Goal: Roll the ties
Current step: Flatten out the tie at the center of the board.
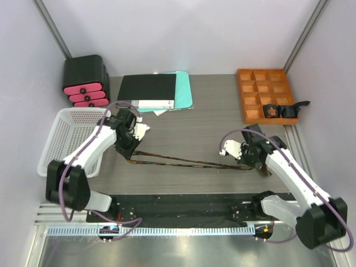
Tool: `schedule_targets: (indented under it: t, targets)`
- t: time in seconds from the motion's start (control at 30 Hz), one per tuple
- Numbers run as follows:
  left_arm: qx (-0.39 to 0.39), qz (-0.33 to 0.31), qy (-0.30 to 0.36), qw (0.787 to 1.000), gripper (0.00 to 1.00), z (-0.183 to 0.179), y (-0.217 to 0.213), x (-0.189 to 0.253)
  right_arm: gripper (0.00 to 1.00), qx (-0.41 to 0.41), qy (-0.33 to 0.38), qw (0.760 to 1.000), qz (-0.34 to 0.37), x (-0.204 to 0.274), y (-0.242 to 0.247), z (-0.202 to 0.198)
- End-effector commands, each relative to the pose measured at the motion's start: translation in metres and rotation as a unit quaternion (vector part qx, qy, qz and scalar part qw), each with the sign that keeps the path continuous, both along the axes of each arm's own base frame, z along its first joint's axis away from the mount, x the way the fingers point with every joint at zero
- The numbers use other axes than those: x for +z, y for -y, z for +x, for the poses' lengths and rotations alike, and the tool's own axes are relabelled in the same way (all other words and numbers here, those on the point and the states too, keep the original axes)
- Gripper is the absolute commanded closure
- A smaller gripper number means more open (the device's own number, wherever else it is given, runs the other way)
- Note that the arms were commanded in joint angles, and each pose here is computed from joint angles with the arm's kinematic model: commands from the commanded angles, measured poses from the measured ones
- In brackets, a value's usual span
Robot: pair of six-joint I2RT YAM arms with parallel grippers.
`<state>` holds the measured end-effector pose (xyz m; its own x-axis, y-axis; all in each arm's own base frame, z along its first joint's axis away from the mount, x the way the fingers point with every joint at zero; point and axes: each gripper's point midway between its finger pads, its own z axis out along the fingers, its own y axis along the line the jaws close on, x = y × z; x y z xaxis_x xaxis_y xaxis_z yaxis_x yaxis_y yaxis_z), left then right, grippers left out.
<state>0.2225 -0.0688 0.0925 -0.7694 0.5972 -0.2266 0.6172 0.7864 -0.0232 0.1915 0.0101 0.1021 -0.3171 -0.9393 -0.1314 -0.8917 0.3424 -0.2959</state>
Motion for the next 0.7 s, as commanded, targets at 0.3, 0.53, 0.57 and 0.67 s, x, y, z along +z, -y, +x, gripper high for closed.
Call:
schedule_targets:
  t: [0.3, 0.53, 0.57, 0.67]
  targets:
    - [-0.032, 0.091, -0.166, 0.981, 0.95, 0.037, -0.004, -0.053, 0.98, 0.070, -0.254, 0.965, 0.016, -0.075, -0.029, 0.004]
    - [-0.023, 0.047, -0.146, 0.988, 0.51, 0.069, -0.001, -0.029, 0.72, 0.029, -0.266, 0.963, 0.044, -0.067, -0.051, 0.038]
    - [-0.022, 0.025, -0.142, 0.989, 0.44, 0.072, 0.004, -0.022, 0.65, 0.025, -0.269, 0.962, 0.047, -0.066, -0.052, 0.038]
    - [-0.051, -0.028, -0.109, 0.992, 0.28, 0.079, 0.015, 0.008, 0.52, 0.013, -0.258, 0.965, 0.055, -0.058, -0.056, 0.046]
